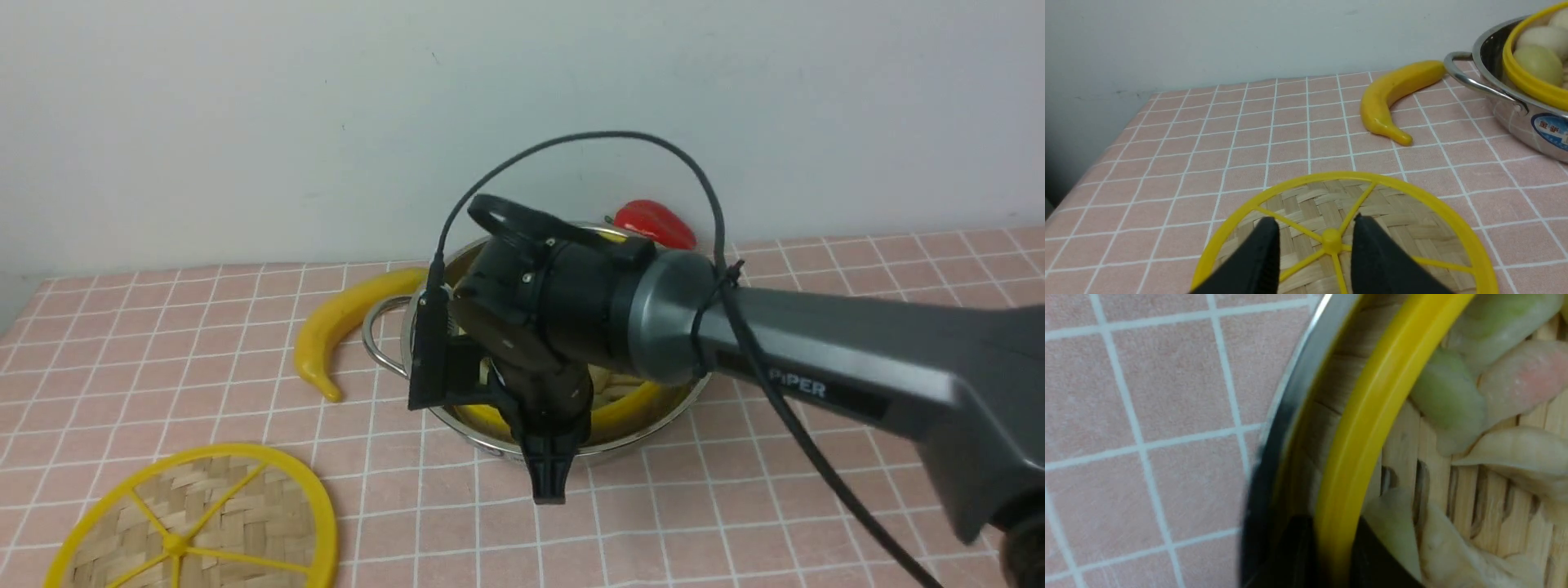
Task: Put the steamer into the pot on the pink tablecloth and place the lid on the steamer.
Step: 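Place the bamboo steamer basket of food into the steel pot with the right gripper, then grasp the bamboo steamer lid lying on the table by its centre knob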
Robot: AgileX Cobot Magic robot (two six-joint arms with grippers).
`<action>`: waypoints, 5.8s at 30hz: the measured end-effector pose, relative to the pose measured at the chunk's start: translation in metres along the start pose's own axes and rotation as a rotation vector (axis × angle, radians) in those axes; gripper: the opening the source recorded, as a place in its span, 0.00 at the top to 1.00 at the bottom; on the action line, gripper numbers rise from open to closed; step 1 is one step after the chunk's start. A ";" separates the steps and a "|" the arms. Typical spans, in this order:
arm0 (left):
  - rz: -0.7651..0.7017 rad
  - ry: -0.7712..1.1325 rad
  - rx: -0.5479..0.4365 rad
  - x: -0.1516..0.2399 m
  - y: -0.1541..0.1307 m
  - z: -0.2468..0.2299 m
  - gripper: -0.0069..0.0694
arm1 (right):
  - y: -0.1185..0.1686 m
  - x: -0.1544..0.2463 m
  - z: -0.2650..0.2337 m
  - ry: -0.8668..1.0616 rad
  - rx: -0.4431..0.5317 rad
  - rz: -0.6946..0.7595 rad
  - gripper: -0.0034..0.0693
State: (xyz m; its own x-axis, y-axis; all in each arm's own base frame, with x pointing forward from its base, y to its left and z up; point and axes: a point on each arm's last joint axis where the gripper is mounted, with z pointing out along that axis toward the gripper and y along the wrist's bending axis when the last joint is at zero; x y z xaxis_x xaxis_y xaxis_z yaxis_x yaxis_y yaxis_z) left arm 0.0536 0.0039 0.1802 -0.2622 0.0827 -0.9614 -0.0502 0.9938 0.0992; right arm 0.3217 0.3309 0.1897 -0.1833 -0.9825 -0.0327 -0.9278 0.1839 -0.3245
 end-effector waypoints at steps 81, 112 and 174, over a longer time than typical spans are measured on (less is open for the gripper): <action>0.000 0.000 0.000 0.000 0.000 0.000 0.59 | 0.017 0.125 -0.171 -0.549 -0.163 0.721 0.90; 0.000 0.000 0.000 0.000 0.000 0.000 0.59 | 0.173 0.368 -0.090 -1.081 0.777 1.190 0.74; -0.833 -0.369 0.097 -0.034 0.006 -0.007 0.59 | 0.187 0.371 -0.075 -0.999 0.612 1.363 0.62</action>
State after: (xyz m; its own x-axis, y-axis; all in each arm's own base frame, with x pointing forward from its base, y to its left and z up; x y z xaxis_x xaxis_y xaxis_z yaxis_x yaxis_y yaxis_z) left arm 0.0556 0.0061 0.2151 0.1483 -0.6614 -0.7352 0.0006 0.7435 -0.6688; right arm 0.0559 0.0027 0.1878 -0.1767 0.1490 -0.9729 -0.0245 0.9875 0.1557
